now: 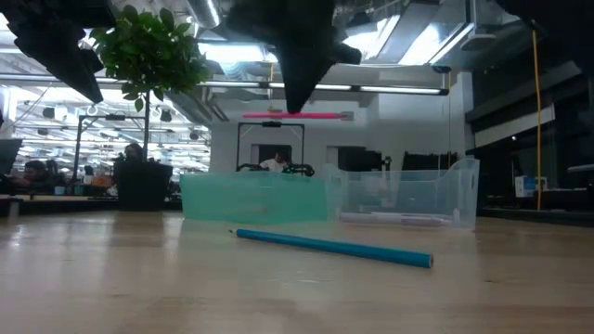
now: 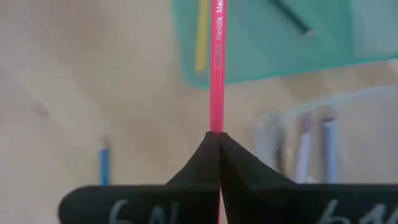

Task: Sort pens & pencils
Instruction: Put the pink pencil into the blue bin, then put the blue pencil into the blue bin

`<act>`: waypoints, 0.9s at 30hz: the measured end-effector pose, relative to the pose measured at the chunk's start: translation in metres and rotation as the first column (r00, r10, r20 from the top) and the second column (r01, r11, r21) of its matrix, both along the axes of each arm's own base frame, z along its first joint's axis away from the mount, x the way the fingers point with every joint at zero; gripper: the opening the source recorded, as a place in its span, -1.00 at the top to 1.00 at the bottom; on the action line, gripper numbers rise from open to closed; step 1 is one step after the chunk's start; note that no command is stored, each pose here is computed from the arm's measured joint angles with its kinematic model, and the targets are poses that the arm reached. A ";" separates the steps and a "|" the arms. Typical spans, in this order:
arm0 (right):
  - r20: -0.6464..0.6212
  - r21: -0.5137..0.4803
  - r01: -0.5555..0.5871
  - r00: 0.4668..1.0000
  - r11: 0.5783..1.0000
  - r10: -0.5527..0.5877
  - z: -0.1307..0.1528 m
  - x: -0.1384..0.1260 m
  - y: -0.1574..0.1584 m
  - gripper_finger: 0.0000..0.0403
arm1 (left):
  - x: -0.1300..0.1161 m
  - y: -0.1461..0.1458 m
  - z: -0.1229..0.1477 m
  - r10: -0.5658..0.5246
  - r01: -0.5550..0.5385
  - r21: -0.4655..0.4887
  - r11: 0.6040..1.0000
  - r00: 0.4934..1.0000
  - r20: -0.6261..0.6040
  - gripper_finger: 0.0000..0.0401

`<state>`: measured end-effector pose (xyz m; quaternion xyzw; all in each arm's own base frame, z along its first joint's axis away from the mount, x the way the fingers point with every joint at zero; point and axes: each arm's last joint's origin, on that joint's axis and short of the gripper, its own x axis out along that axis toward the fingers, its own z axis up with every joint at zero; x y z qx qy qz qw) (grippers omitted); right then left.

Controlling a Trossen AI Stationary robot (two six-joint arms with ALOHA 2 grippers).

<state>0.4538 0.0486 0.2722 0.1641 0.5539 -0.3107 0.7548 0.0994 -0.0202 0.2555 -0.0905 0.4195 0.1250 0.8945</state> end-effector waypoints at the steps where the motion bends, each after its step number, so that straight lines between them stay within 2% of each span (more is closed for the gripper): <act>1: -0.013 -0.001 -0.001 1.000 1.000 0.001 0.001 0.000 -0.010 0.99 | 0.000 0.000 0.000 0.000 0.000 0.000 1.000 1.000 -0.001 0.43; 6: -0.031 -0.020 -0.009 0.999 1.000 0.009 0.002 0.003 -0.064 1.00 | 0.000 0.000 0.000 0.001 -0.001 0.002 1.000 1.000 0.000 0.43; 15: 0.103 -0.033 -0.075 0.992 0.997 0.078 0.004 0.014 -0.140 1.00 | 0.000 0.000 0.000 -0.001 0.001 0.022 1.000 1.000 0.002 0.42; 20: 0.078 -0.033 -0.081 0.993 0.996 0.083 -0.001 0.012 -0.159 1.00 | 0.000 0.001 0.000 0.006 -0.007 0.038 0.999 1.000 0.005 0.43; 27: 0.086 -0.045 -0.109 0.990 0.993 0.112 0.000 0.013 -0.161 1.00 | 0.000 0.001 0.000 0.006 -0.006 0.038 0.999 1.000 0.005 0.43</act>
